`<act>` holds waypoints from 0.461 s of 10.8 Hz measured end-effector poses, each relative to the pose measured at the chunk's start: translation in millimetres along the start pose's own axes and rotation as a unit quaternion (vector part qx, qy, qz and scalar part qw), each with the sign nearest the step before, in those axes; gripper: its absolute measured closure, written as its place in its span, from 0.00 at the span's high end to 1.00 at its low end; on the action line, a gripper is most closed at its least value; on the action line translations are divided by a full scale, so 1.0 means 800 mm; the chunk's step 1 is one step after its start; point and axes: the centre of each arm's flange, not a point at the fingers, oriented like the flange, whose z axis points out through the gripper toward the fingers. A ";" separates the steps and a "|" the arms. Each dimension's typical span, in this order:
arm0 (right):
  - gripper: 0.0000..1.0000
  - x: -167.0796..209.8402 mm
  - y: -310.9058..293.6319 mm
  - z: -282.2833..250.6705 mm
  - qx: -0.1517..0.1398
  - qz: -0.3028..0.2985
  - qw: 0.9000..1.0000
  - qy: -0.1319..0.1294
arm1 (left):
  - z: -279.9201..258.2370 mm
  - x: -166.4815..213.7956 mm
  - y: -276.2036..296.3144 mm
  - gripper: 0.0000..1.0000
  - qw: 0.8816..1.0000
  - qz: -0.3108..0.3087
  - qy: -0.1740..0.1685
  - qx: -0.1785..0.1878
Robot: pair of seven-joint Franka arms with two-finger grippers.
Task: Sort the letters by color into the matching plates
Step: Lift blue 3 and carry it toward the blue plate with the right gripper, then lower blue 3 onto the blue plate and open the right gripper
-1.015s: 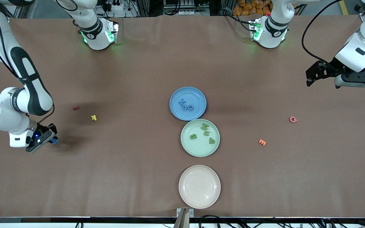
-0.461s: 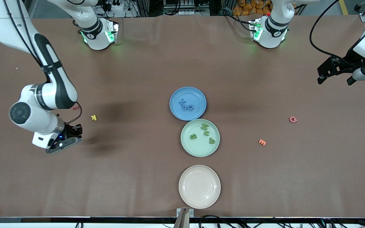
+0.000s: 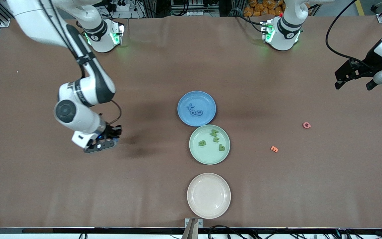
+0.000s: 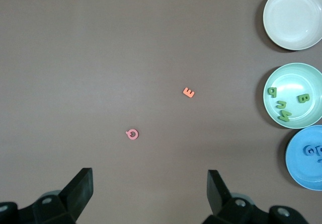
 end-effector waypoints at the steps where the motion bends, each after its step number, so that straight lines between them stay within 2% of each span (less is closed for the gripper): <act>1: 0.28 -0.004 -0.045 0.001 0.006 0.015 1.000 -0.002 | -0.001 0.003 0.000 1.00 1.000 0.000 0.002 0.000; 5: 0.28 -0.039 -0.220 0.007 0.017 0.050 0.999 -0.009 | 0.008 0.011 0.002 1.00 1.000 0.001 -0.003 0.001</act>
